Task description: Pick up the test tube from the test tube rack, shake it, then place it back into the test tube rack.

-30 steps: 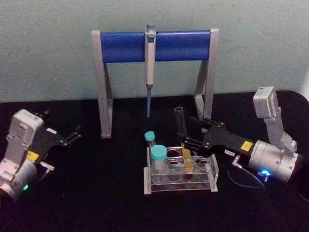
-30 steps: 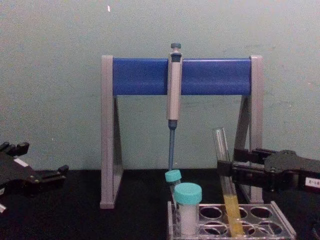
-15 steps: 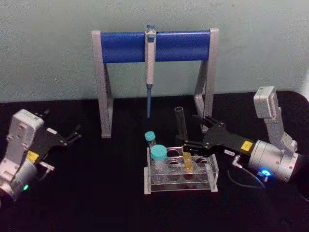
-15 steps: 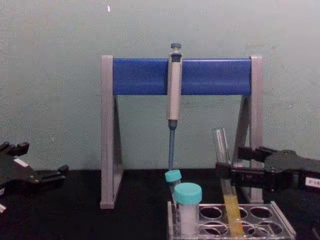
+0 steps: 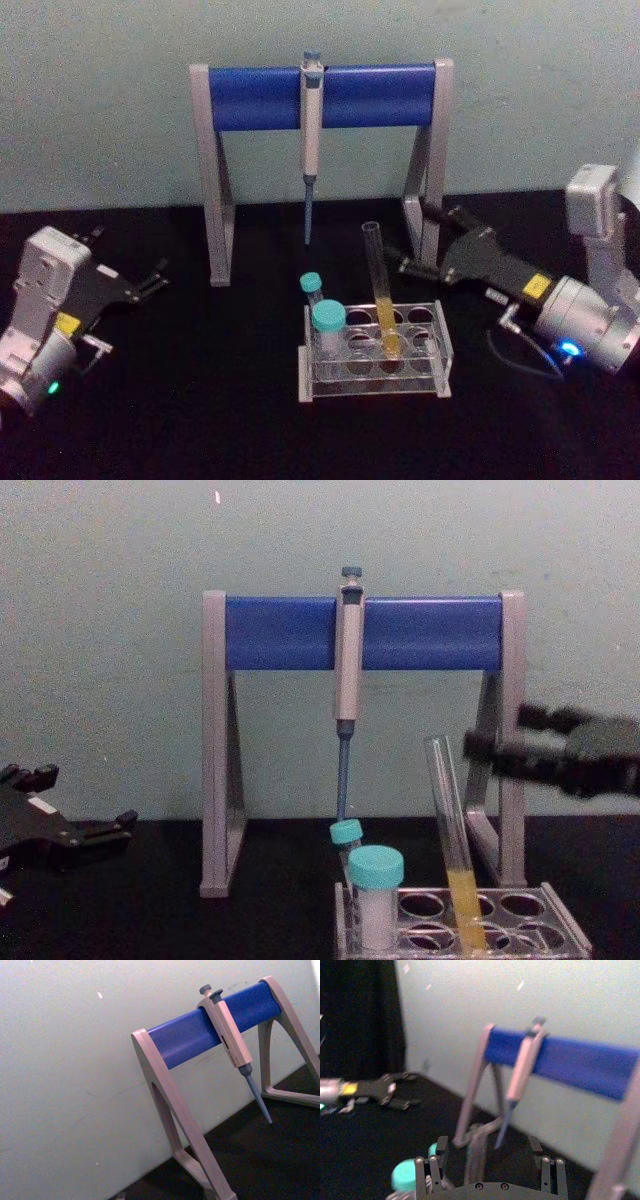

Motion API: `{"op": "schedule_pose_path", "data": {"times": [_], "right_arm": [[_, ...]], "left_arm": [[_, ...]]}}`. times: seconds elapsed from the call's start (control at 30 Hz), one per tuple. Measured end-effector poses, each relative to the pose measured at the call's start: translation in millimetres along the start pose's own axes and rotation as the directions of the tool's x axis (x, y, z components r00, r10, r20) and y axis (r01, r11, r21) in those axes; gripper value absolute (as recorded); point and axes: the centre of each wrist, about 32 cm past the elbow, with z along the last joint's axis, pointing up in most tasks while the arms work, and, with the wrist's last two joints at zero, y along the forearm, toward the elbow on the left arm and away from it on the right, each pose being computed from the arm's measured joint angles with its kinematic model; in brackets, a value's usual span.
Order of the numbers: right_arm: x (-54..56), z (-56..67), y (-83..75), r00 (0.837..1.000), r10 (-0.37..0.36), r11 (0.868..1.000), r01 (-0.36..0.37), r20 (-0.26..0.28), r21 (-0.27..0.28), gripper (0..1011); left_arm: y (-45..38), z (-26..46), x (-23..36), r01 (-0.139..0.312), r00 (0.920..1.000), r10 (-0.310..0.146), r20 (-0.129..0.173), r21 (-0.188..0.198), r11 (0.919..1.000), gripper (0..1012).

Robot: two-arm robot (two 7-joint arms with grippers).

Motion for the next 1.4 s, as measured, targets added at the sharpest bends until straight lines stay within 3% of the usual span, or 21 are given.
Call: {"op": "schedule_pose_path", "data": {"times": [0.1,0.13,0.23,0.27,0.33,0.37,0.4,0.43,0.47,0.5,0.57,0.6,0.67,0.8,0.97,1.4], "right_arm": [[-8.7,8.5,-6.9,0.993,-0.108,0.993,0.106,0.038,0.051,1000],[-13.7,11.8,-9.9,0.983,-0.173,0.983,0.169,0.059,0.071,1000],[-21.1,14.4,-12.9,0.962,-0.262,0.963,0.255,0.079,0.088,1000],[-25.8,14.6,-14.3,0.945,-0.317,0.947,0.309,0.087,0.090,1000],[-30.2,13.2,-14.5,0.926,-0.366,0.929,0.359,0.093,0.084,1000],[-33.9,10.4,-14.2,0.907,-0.410,0.912,0.405,0.099,0.070,1000],[-35.9,8.5,-13.5,0.896,-0.432,0.902,0.428,0.105,0.059,1000],[-39.2,2.9,-12.0,0.875,-0.470,0.882,0.470,0.114,0.032,1000],[-39.2,2.9,-12.0,0.875,-0.470,0.882,0.470,0.114,0.032,1000],[-41.9,-4.3,-10.4,0.855,-0.502,0.862,0.506,0.126,0.003,1000],[-44.7,-12.0,-8.2,0.840,-0.525,0.846,0.533,0.138,-0.027,1000],[-46.5,-19.8,-6.5,0.827,-0.546,0.828,0.557,0.138,-0.061,1000],[-48.2,-29.1,-4.7,0.814,-0.564,0.810,0.578,0.137,-0.102,1000],[-48.9,-40.2,-2.3,0.801,-0.582,0.788,0.598,0.141,-0.146,1000],[-47.2,-45.3,-1.3,0.794,-0.592,0.777,0.608,0.138,-0.165,1000],[-47.3,-44.3,-1.4,0.796,-0.589,0.779,0.606,0.140,-0.163,1000]], "left_arm": [[0.0,0.0,0.0,0.000,1.0000,0.000,0.000,0.000,1.0000,1001],[0.0,0.0,0.0,0.000,1.0000,0.000,0.000,0.000,1.0000,1001],[0.0,0.0,0.0,0.000,1.0000,0.000,0.000,0.000,1.0000,1001],[0.0,0.0,0.0,0.000,1.0000,0.000,0.000,0.000,1.0000,1001],[0.0,0.0,0.0,0.000,1.0000,0.000,0.000,0.000,1.0000,1001],[0.0,0.0,0.0,0.000,1.0000,0.000,0.000,0.000,1.0000,1001],[0.0,0.0,0.0,0.000,1.0000,0.000,0.000,0.000,1.0000,1001],[0.0,0.0,0.0,0.000,1.0000,0.000,0.000,0.000,1.0000,1001],[0.0,0.0,0.0,0.000,1.0000,0.000,0.000,0.000,1.0000,1001],[0.0,0.0,0.0,0.000,1.0000,0.000,0.000,0.000,1.0000,1001],[0.0,0.0,0.0,0.000,1.0000,0.000,0.000,0.000,1.0000,1001],[0.0,0.0,0.0,0.000,1.0000,0.000,0.000,0.000,1.0000,1001],[0.0,0.0,0.0,0.000,1.0000,0.000,0.000,0.000,1.0000,1001],[0.0,0.0,0.0,0.000,1.0000,0.000,0.000,0.000,1.0000,1001],[0.0,0.0,0.0,0.000,1.0000,0.000,0.000,0.000,1.0000,1001],[0.0,0.0,0.0,0.000,1.0000,0.000,0.000,0.000,1.0000,1001]]}}
